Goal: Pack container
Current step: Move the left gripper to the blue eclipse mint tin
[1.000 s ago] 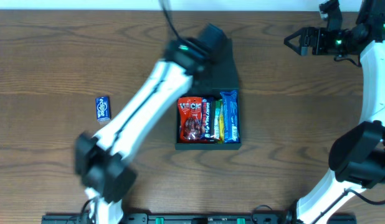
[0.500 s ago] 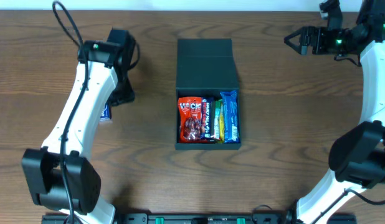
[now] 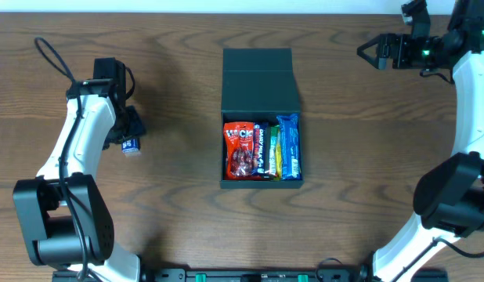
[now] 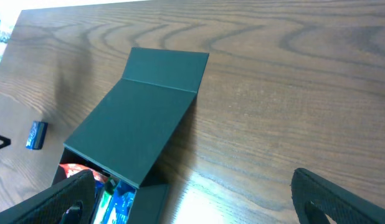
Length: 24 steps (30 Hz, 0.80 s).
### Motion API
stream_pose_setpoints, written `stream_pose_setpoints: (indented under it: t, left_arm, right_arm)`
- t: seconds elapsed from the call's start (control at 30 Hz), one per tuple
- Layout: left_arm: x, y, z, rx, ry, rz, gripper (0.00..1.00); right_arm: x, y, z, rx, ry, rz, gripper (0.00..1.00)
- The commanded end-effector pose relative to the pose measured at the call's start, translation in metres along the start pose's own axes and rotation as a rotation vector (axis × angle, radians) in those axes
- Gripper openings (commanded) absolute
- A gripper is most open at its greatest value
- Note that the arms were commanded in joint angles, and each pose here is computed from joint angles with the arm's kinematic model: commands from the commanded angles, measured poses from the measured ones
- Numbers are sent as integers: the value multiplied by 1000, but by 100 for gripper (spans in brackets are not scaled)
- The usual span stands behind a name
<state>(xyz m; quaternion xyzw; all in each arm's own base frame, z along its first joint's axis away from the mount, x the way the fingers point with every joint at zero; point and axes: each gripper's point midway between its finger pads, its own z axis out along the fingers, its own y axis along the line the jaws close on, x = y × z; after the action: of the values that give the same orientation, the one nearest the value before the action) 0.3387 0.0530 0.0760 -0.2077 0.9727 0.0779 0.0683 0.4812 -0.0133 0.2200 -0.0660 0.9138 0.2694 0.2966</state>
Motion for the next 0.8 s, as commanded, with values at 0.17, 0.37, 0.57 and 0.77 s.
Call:
stream_pose_setpoints:
  t: [0.17, 0.37, 0.57, 0.77]
  left_arm:
    - [-9, -6, 11, 16, -13, 143, 70]
    - [-4, -11, 35, 12, 41, 151, 66]
    - [-10, -12, 45, 1, 33, 151, 66]
    - [-22, -18, 54, 10, -9, 143, 70]
  right_arm:
    - [-7, 9, -5, -13, -20, -20, 99]
    - [-7, 7, -5, -6, -18, -20, 99]
    - [-8, 7, -5, -6, -20, -22, 99]
    - [-7, 7, -5, -6, -20, -21, 99]
